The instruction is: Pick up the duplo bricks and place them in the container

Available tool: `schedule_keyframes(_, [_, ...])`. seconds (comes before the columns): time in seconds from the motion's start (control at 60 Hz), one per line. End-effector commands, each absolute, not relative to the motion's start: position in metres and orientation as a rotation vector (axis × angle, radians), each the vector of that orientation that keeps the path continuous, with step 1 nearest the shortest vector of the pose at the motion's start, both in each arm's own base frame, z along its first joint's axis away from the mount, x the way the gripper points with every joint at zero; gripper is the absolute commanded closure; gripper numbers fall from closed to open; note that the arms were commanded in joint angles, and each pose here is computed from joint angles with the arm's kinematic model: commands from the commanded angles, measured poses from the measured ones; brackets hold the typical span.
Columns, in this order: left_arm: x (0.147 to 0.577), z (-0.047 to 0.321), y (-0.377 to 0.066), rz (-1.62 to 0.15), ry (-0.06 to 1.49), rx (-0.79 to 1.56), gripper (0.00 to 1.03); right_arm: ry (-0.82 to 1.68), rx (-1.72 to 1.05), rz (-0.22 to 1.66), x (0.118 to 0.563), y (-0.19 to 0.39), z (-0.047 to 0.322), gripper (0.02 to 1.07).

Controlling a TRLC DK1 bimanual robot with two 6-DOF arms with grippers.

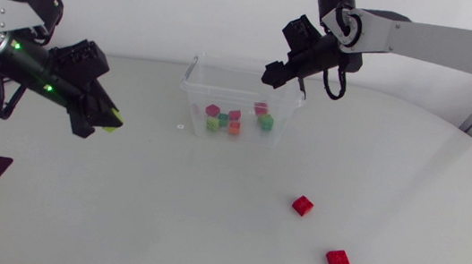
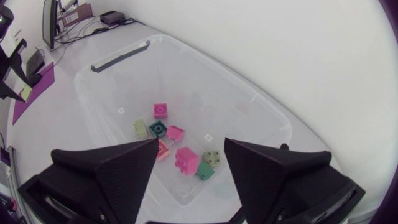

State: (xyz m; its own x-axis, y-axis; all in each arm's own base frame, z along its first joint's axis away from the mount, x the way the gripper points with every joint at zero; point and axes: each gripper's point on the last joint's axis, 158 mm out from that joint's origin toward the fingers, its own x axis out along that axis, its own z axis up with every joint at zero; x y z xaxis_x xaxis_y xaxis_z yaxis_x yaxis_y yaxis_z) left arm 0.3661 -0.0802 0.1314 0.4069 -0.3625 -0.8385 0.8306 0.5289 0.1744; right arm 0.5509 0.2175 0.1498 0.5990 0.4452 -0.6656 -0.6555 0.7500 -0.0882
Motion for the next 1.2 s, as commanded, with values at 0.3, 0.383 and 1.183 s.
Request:
schedule_keyframes(0.3, [0.46, 0.194, -0.165, -0.826, 0.636, 0.461, 0.73, 0.659, -0.333, 0.586, 0.501, 0.183, 0.192, 0.07])
schedule_keyframes(0.383, [0.472, 0.2, -0.179, -0.829, 0.611, 0.447, 0.73, 0.67, -0.337, 0.58, 0.485, 0.174, 0.191, 0.07])
schedule_keyframes(1.183, [0.527, 0.144, -0.232, -0.837, 0.82, 0.446, 0.05, 1.074, -0.496, 0.59, 0.327, 0.118, 0.04, 0.07])
